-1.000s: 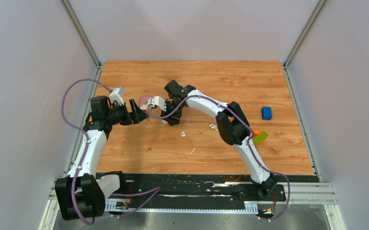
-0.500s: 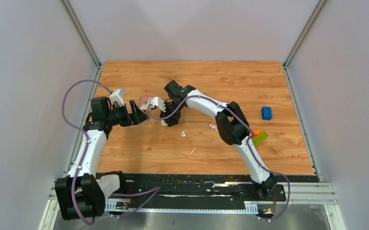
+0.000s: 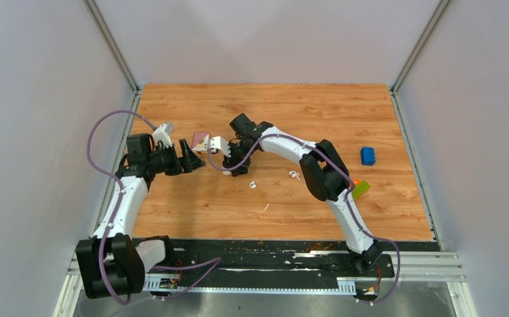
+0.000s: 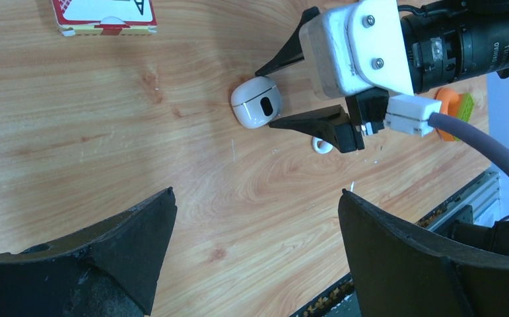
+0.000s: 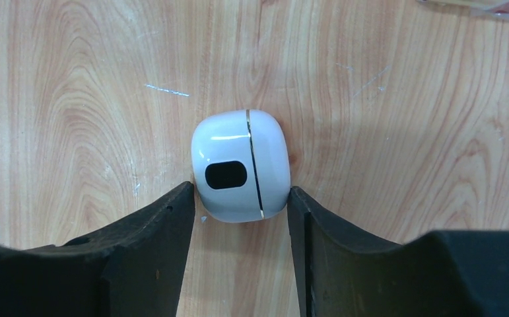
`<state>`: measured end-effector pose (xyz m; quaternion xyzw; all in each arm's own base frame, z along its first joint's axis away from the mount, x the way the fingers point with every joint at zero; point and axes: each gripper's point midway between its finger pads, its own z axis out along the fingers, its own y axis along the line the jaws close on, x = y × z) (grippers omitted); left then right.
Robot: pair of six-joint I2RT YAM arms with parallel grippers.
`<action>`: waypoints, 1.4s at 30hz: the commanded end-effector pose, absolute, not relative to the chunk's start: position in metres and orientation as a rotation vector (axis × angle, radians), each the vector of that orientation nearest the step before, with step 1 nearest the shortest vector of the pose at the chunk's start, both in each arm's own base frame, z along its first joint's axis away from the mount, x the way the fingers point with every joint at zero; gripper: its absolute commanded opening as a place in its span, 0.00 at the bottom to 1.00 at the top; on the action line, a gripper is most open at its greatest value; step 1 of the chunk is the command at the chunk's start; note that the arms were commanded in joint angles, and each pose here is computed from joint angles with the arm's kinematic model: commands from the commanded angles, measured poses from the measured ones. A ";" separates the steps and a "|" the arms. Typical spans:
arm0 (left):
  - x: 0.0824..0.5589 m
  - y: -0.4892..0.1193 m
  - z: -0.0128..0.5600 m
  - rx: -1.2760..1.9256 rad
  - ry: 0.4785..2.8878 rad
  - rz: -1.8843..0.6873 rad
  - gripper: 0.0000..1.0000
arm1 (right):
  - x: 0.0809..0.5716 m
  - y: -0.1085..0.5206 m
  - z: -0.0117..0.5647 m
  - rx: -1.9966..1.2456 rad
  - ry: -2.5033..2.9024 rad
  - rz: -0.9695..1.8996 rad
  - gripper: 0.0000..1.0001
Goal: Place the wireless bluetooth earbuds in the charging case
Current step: Pick up the charging case at the center of the board.
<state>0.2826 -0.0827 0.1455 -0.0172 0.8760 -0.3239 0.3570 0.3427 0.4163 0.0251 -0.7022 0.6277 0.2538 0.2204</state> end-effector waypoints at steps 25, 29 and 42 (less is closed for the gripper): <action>0.295 -0.078 0.161 -0.018 2.212 -0.808 0.98 | 0.321 0.415 0.040 -1.956 1.716 0.788 0.27; 0.297 -0.080 0.159 -0.018 2.213 -0.832 0.98 | 0.328 0.412 0.074 -1.881 1.696 0.743 0.23; 0.288 -0.173 0.219 0.442 2.045 -1.185 0.92 | 0.336 0.379 0.205 -1.646 1.490 0.502 0.22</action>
